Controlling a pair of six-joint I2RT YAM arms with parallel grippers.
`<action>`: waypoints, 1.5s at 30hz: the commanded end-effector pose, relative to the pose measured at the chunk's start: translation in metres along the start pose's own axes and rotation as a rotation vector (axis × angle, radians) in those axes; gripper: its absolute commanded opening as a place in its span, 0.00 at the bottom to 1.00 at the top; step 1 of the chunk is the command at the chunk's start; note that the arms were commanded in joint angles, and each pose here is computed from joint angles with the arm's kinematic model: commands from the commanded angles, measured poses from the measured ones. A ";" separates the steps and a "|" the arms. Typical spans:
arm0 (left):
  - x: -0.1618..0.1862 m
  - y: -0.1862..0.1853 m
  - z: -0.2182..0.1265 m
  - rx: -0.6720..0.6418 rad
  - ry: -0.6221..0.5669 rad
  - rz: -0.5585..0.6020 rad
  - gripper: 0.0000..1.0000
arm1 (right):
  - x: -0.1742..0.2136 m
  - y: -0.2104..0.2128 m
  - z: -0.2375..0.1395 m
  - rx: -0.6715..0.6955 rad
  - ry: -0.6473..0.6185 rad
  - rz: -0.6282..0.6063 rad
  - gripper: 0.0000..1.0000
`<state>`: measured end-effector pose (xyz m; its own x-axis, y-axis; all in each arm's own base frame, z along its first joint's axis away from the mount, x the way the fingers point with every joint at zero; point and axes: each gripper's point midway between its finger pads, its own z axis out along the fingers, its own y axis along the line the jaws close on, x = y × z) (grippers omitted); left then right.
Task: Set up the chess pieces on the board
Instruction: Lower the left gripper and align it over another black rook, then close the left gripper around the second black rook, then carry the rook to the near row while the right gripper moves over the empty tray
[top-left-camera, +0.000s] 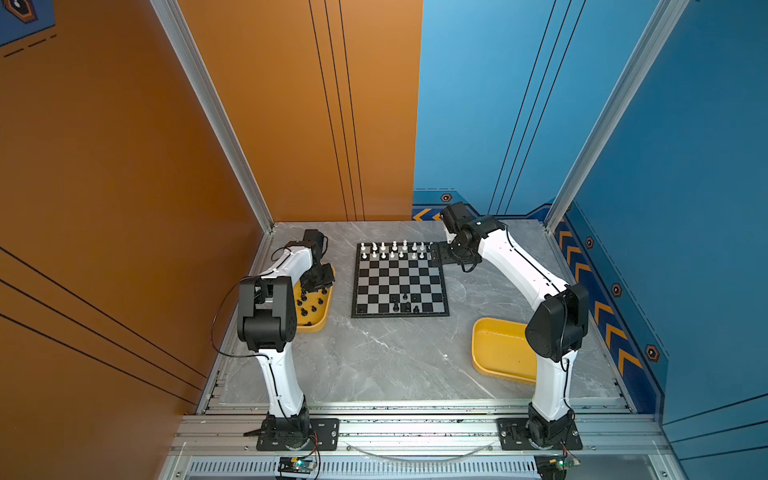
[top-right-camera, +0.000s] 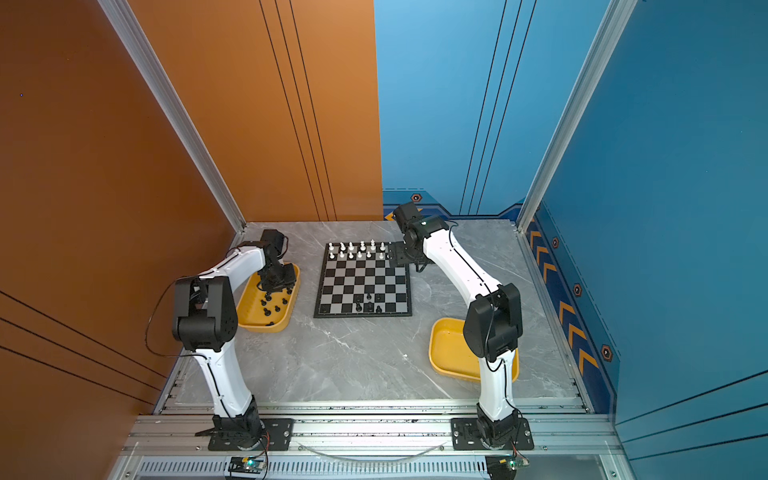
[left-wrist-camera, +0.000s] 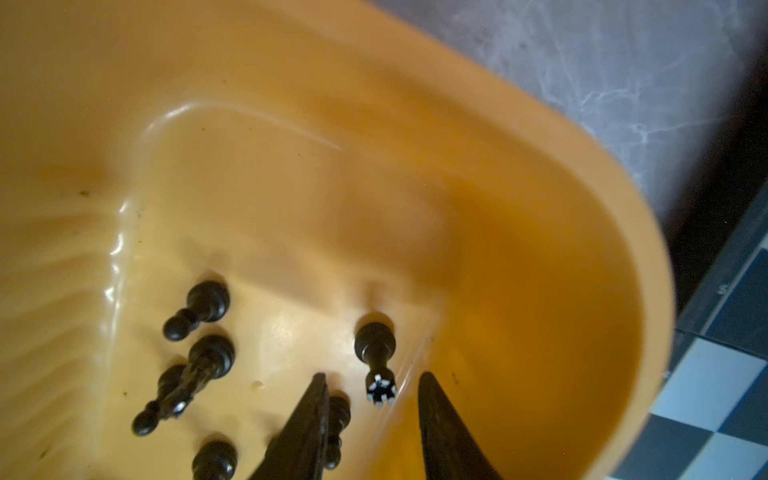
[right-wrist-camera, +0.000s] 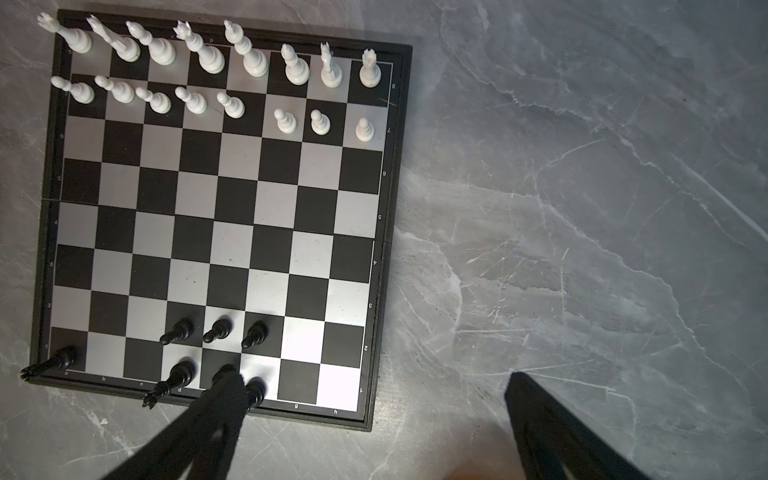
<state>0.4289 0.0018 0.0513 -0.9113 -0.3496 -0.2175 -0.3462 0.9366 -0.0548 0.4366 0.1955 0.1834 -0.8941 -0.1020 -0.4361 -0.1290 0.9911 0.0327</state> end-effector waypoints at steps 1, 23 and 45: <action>-0.008 0.004 0.003 -0.021 -0.007 0.008 0.36 | 0.001 -0.003 -0.007 0.026 0.002 0.009 1.00; -0.008 0.005 0.013 -0.027 0.012 0.025 0.18 | 0.008 -0.012 -0.011 0.062 0.003 0.021 1.00; -0.022 -0.044 -0.088 0.076 -0.100 0.150 0.06 | 0.038 -0.015 -0.040 0.143 -0.022 0.041 1.00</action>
<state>0.4530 -0.0088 0.1152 -0.9132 -0.2718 -0.3037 -0.2625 0.9623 -0.0720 0.4090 0.1954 0.1977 -0.8789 -0.0770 -0.4708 -0.0765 0.9969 -0.0201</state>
